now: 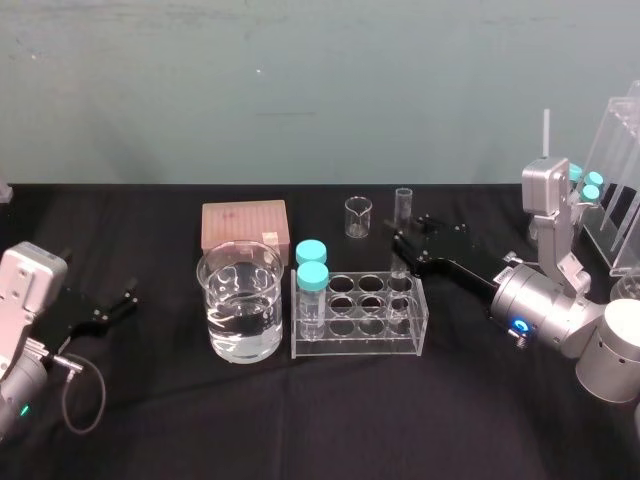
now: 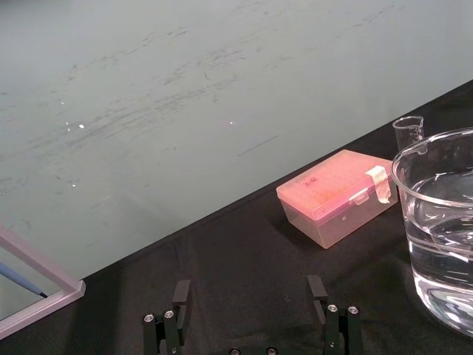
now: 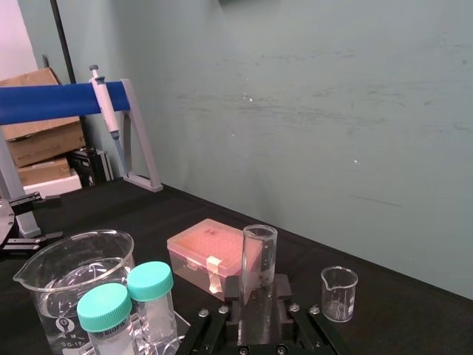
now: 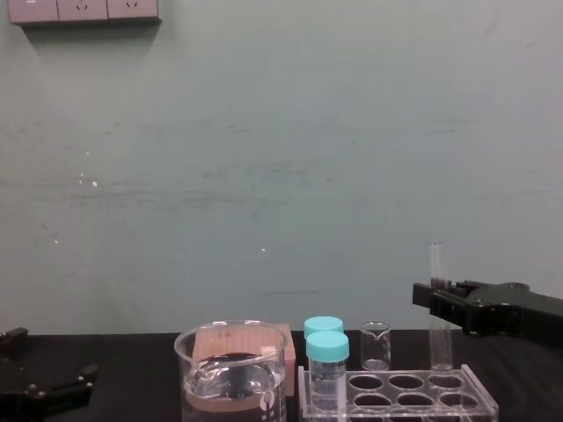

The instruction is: Hold the test tube with one hand and immerse one end into the beaker, then return it to the test tube rack.

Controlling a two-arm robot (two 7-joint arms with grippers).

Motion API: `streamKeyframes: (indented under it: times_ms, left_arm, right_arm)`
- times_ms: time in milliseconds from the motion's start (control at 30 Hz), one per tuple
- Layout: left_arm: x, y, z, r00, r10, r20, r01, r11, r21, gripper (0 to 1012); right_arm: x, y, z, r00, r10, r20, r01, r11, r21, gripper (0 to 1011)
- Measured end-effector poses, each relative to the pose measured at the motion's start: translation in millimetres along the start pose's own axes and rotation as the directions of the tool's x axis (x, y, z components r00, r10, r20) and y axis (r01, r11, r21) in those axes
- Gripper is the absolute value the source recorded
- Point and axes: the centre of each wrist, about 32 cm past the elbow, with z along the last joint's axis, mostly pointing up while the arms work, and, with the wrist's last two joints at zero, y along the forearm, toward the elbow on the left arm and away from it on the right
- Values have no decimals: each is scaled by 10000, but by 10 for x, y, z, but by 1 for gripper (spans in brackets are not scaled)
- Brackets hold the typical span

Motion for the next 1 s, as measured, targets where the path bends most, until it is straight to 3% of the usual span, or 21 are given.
streamKeyframes:
  times_ms: [700, 833, 1000]
  left_arm:
    - [0, 0, 0, 10000, -1, 0, 1, 10000, 1, 1000]
    - [0, 0, 0, 10000, 0, 0, 0, 10000, 1, 1000]
    - [0, 0, 0, 10000, -1, 0, 1, 10000, 1, 1000]
  right_arm:
    - [-2, -3, -4, 10000, -10, -35, 10, 10000, 36, 918]
    - [-9, -49, 77, 9999, -62, 128, 54, 9981, 608, 1003]
    - [-43, -159, 256, 9986, -170, 495, 91, 9876, 1565, 1000]
